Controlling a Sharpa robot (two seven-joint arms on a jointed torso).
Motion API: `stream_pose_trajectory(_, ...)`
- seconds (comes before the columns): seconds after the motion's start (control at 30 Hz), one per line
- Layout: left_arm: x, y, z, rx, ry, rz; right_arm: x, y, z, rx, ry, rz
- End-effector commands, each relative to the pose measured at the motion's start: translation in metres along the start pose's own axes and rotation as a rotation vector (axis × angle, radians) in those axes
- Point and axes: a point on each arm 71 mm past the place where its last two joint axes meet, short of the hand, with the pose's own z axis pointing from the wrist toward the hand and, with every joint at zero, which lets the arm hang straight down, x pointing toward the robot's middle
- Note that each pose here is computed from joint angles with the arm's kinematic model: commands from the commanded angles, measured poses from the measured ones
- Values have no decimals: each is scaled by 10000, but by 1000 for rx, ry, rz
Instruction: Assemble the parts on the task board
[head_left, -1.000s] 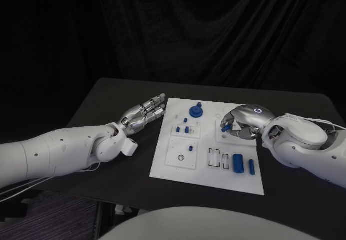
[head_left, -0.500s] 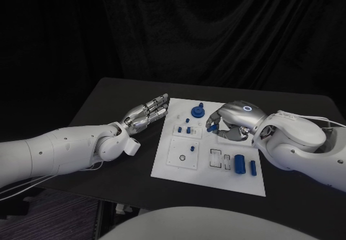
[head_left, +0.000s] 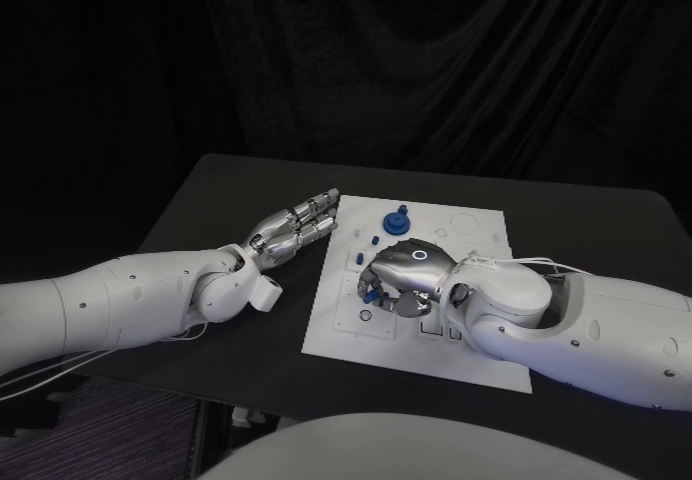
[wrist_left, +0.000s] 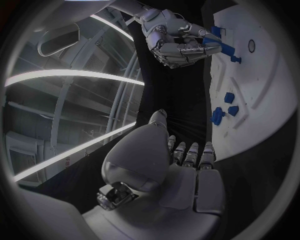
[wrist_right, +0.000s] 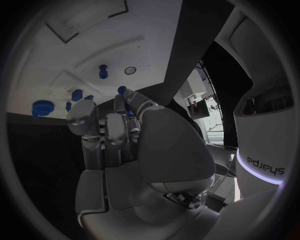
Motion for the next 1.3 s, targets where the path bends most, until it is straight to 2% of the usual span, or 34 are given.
stream_pose_trajectory(0.03,18,-24,5,35,6,-13,59,37,41,-35,26,-47)
stream_pose_trajectory(0.23,20,-18,16,32,8,-14,103,82,91,-49,42,-55)
stream_pose_trajectory(0.8,35,-3,38,27,15,-18,153,92,111,-40,96,-64)
stream_pose_trajectory(1.3,38,9,44,22,17,-20,236,76,121,-30,114,-55)
